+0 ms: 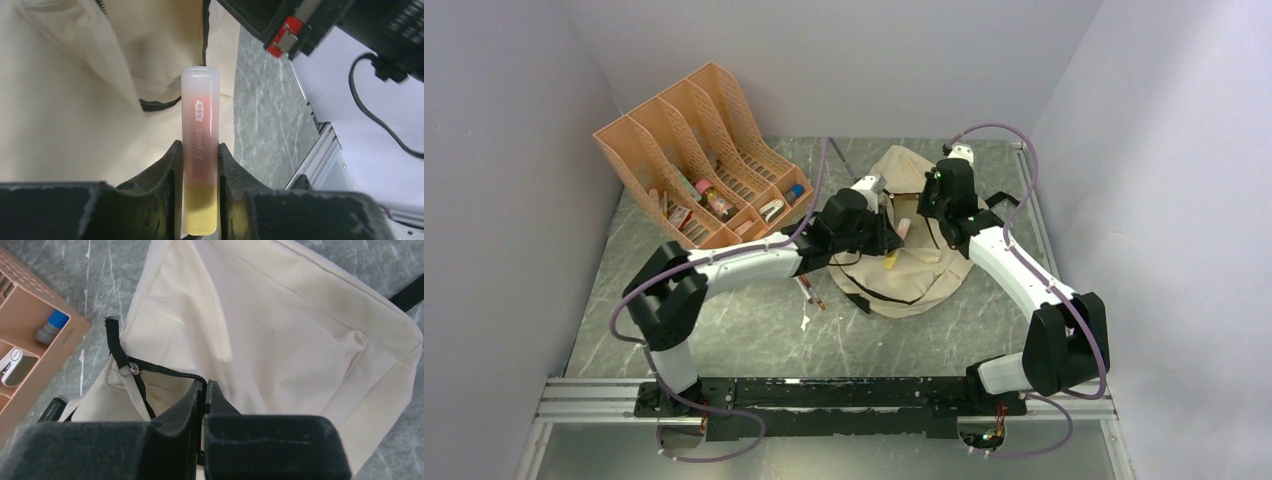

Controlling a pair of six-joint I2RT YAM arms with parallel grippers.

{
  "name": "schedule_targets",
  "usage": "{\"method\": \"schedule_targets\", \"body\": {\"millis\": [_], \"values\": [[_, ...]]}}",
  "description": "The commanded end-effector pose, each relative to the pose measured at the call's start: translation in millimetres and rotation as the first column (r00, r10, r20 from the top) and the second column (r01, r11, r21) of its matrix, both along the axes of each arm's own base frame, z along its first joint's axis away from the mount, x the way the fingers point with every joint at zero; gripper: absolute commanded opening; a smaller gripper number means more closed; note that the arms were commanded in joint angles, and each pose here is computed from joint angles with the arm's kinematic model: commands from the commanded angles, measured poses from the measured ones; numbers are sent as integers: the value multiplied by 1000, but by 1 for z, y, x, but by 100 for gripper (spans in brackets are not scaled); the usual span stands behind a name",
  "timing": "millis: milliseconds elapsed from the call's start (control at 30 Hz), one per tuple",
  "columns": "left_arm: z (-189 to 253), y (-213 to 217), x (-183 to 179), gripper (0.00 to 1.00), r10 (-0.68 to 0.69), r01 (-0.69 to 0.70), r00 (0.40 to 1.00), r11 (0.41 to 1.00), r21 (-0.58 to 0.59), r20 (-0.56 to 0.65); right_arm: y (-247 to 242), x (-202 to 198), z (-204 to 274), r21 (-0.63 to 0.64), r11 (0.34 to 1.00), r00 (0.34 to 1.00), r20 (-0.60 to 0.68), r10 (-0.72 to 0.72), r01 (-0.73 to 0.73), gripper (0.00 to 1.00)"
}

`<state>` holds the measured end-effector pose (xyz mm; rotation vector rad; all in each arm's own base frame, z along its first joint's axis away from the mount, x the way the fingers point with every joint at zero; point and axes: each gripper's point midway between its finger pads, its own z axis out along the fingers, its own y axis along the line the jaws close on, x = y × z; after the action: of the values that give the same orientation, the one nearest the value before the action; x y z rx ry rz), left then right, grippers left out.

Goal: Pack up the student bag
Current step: Pick up the stationery from the center of the board, then place the stationery in the student bag.

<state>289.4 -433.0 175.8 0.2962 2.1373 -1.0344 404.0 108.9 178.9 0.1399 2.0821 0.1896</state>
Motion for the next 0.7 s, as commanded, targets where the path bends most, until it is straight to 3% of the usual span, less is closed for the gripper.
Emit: {"method": "schedule_targets", "body": {"millis": [0, 500, 667], "values": [[35, -36, 10, 5, -20, 23, 1000, 985, -170, 22, 0, -2, 21, 74, 997, 999, 27, -28, 26, 0], [-5, -76, 58, 5, 91, -88, 996, 968, -235, 2, 8, -17, 39, 178, 984, 999, 50, -18, 9, 0], [-14, -74, 78, 5, 196, -192, 981, 951, -242, -7, 10, -22, 38, 193, 981, 999, 44, -11, 3, 0]]}}
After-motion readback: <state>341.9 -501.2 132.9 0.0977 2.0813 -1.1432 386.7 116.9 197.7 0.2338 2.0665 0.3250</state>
